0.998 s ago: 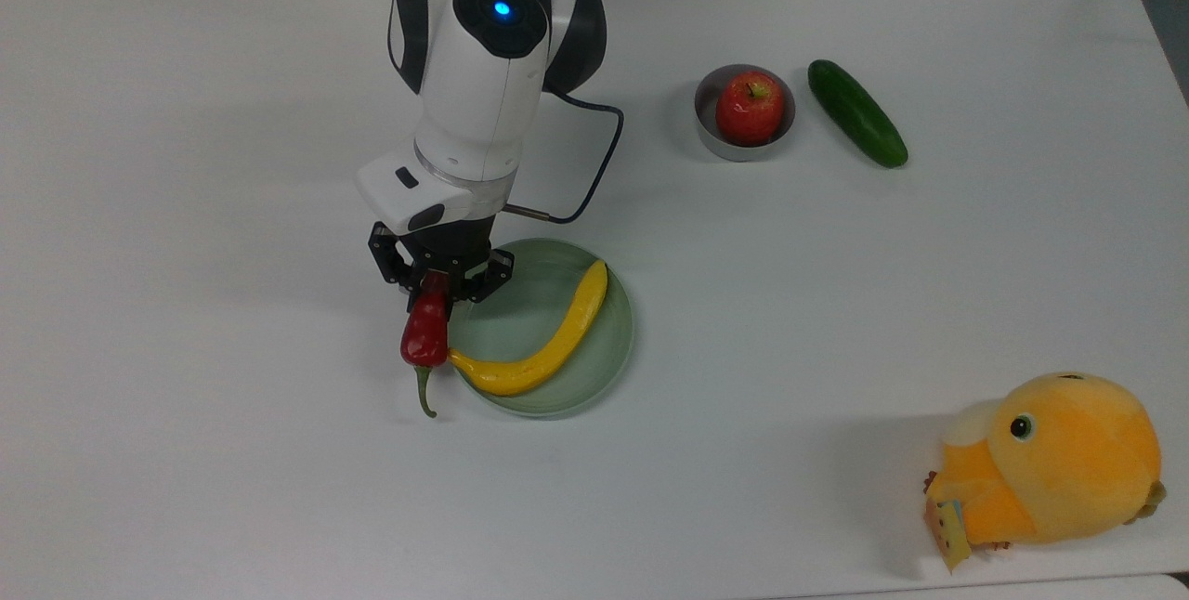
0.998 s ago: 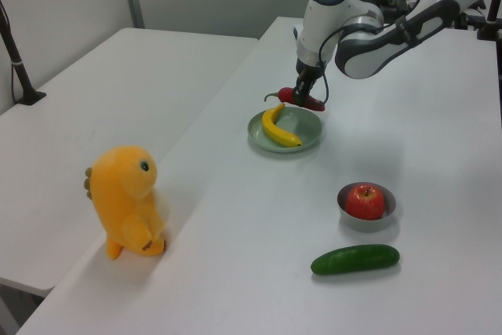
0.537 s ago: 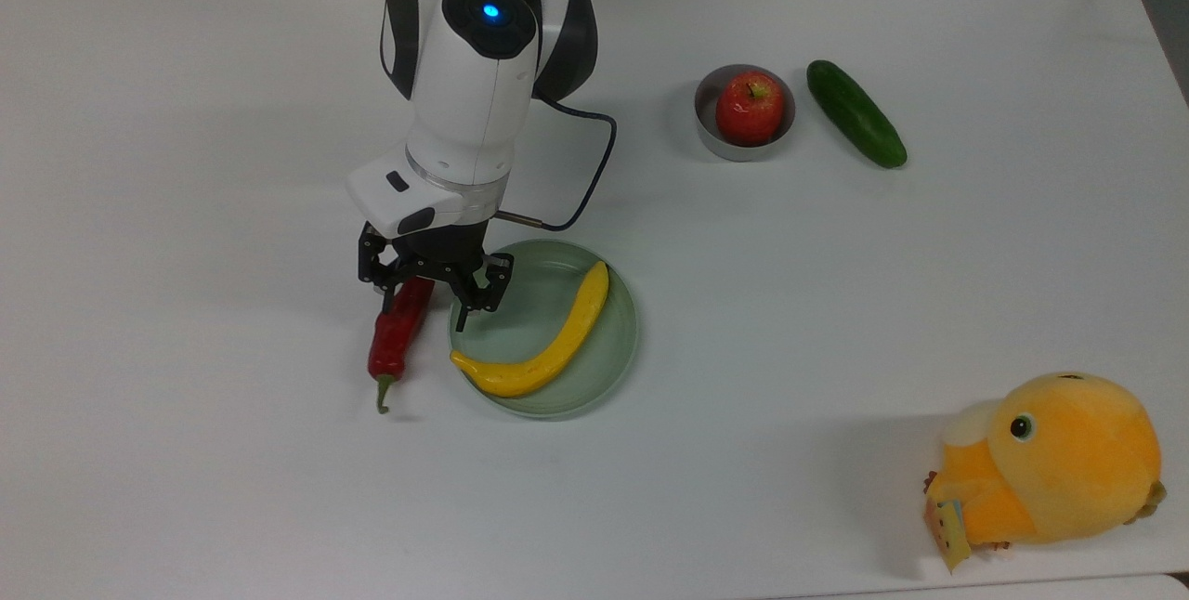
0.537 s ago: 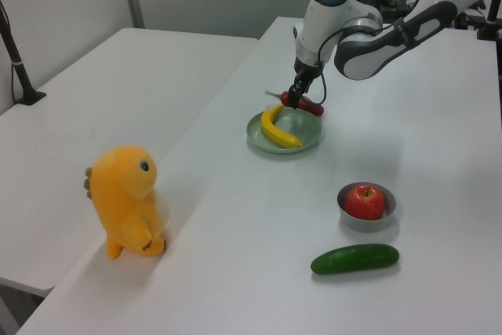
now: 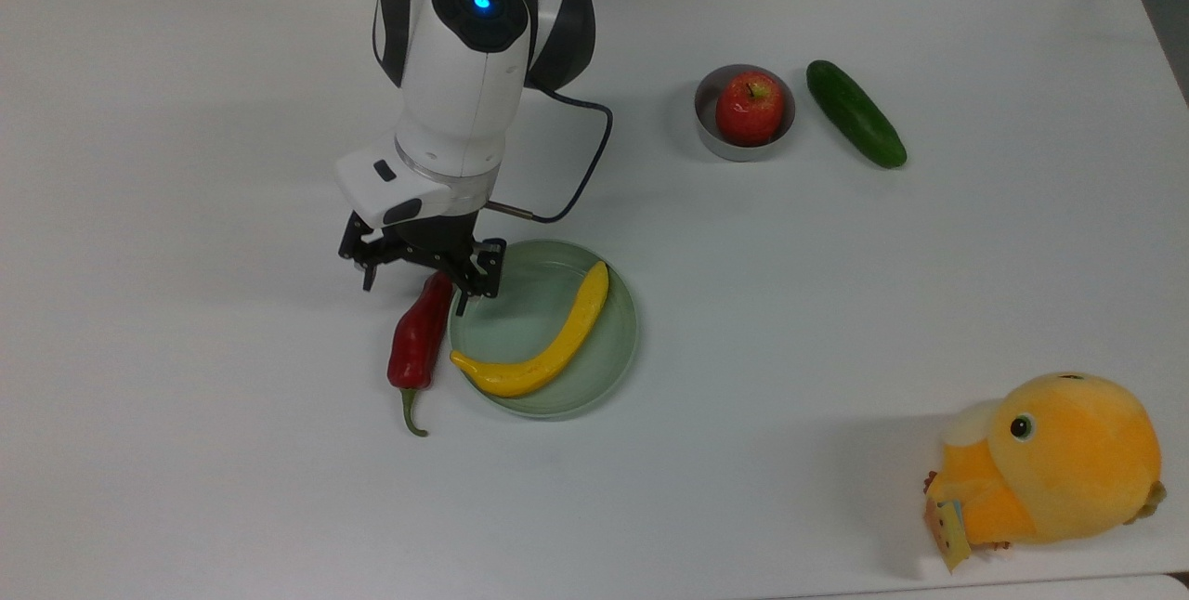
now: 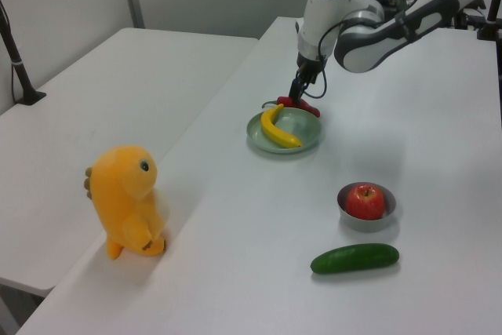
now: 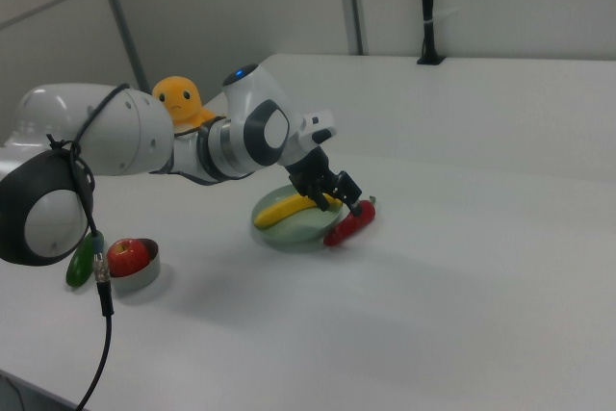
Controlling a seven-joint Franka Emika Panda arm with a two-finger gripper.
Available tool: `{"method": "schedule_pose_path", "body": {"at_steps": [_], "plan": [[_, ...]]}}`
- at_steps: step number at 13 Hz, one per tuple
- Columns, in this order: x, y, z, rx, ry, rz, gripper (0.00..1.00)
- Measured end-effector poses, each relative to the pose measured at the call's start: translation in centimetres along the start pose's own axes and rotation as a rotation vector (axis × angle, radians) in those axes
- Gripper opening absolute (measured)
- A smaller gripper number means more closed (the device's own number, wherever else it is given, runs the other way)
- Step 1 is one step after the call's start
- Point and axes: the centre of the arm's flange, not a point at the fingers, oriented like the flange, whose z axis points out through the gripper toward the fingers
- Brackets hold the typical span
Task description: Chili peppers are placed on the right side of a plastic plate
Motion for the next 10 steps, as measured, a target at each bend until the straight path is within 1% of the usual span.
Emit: {"method": "schedule_pose_path", "body": {"at_steps": [1,2,4,5,8,9,10], "plan": [[-0.2,0.3,-0.5,-0.002,-0.036,0.016,1.00],[-0.5,0.5,-1.2,0.007,-0.077,0.037,1.00],[-0.9,1.0,-3.8,0.047,-0.152,0.052,1.00],[-1.2,1.4,-6.5,0.077,-0.196,0.039,1.00],[-2.3,2.6,-12.7,0.101,-0.234,0.027,1.00],[-3.3,2.6,-15.4,0.114,-0.240,0.023,1.00],[-4.0,2.4,-16.9,0.132,-0.241,0.025,1.00]]}}
